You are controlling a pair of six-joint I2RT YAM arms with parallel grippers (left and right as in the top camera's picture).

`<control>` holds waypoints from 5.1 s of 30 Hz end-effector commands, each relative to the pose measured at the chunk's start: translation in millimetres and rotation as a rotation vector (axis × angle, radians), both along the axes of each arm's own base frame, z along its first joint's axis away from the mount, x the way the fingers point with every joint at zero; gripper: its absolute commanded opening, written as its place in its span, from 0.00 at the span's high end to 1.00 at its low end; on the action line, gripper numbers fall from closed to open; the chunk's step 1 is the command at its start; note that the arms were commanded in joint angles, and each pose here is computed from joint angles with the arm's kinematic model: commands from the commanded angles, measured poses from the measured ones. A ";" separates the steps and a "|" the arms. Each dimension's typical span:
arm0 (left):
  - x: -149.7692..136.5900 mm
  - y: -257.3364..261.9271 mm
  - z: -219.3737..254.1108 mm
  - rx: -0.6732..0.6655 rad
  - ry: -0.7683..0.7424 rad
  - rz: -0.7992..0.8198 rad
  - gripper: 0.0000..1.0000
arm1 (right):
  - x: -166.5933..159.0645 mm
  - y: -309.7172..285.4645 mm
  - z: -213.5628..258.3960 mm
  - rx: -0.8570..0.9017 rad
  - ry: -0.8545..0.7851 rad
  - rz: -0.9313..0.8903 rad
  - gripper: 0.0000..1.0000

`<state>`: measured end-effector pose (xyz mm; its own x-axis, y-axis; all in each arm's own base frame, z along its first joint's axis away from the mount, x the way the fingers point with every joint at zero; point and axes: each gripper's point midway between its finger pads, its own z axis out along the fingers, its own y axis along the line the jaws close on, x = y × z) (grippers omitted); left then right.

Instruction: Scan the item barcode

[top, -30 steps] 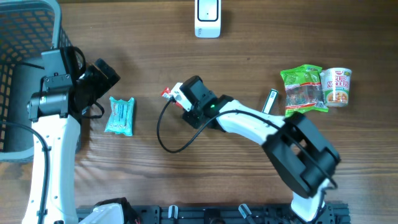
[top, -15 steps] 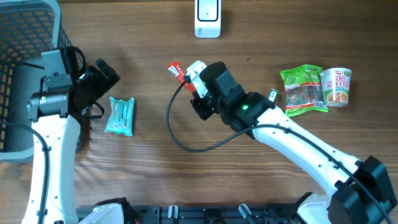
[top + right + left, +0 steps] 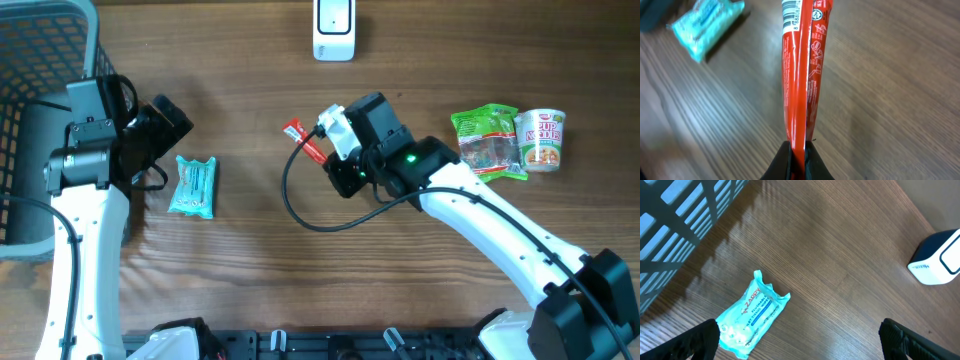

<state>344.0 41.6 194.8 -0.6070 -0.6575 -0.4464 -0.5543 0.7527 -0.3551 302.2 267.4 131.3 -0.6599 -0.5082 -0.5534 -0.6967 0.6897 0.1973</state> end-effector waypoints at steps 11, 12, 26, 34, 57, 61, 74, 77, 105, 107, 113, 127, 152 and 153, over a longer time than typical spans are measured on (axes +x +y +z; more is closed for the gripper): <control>1.5 -3.4 6.2 -0.012 -0.018 -0.003 0.00 | -0.4 8.1 23.6 0.032 -0.054 0.096 0.96; 1.5 -3.4 6.2 -0.012 -0.018 -0.003 0.00 | 0.0 7.6 23.6 0.036 -0.046 0.082 0.96; 8.8 -32.7 14.4 -0.142 -0.068 -0.118 0.00 | 3.6 0.9 36.8 0.211 0.083 0.040 0.96; -1.5 -138.2 17.6 -0.351 -0.066 -0.533 0.00 | -12.7 6.8 51.3 0.328 0.104 0.205 0.96; 5.0 -201.2 5.8 -0.276 -0.052 -0.531 0.00 | -7.9 23.4 76.8 0.464 0.091 0.226 0.96; 5.6 -199.7 6.0 -0.299 -0.044 -0.500 0.16 | -4.6 25.0 80.0 0.475 0.080 0.220 0.96; 10.0 -201.9 12.9 -0.334 -0.073 -0.515 0.96 | 0.5 22.7 76.6 0.450 0.063 0.196 0.96; 11.4 -202.1 14.2 -0.334 -0.081 -0.516 0.96 | 0.8 22.7 76.9 0.451 0.061 0.196 0.96; -13.8 -210.6 144.8 -0.772 -0.576 -1.180 0.96 | -39.1 12.3 187.0 0.955 0.334 0.525 0.36; -16.4 -211.2 148.0 -0.777 -0.590 -1.205 0.96 | -38.6 12.3 185.7 0.955 0.337 0.522 0.36; -18.7 -214.7 147.7 -0.784 -0.583 -1.215 0.96 | -34.4 15.3 184.6 0.947 0.314 0.503 0.38; -18.5 -219.6 145.8 -0.778 -0.575 -1.212 0.96 | -45.4 37.1 179.8 0.921 0.319 0.511 0.77; 61.7 -129.0 85.2 -0.403 -0.469 -0.617 0.00 | 41.2 -10.7 117.4 0.289 -0.031 -0.010 0.96; 63.5 -124.4 81.4 -0.384 -0.458 -0.590 0.00 | 47.4 -19.0 126.4 0.241 -0.064 -0.046 0.96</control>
<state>388.0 -109.6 292.4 -0.7714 -0.3751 -0.5140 0.2757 0.5310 -0.8013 309.4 273.6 219.9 -0.7658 -0.2928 -0.5726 -0.6337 0.4956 0.5940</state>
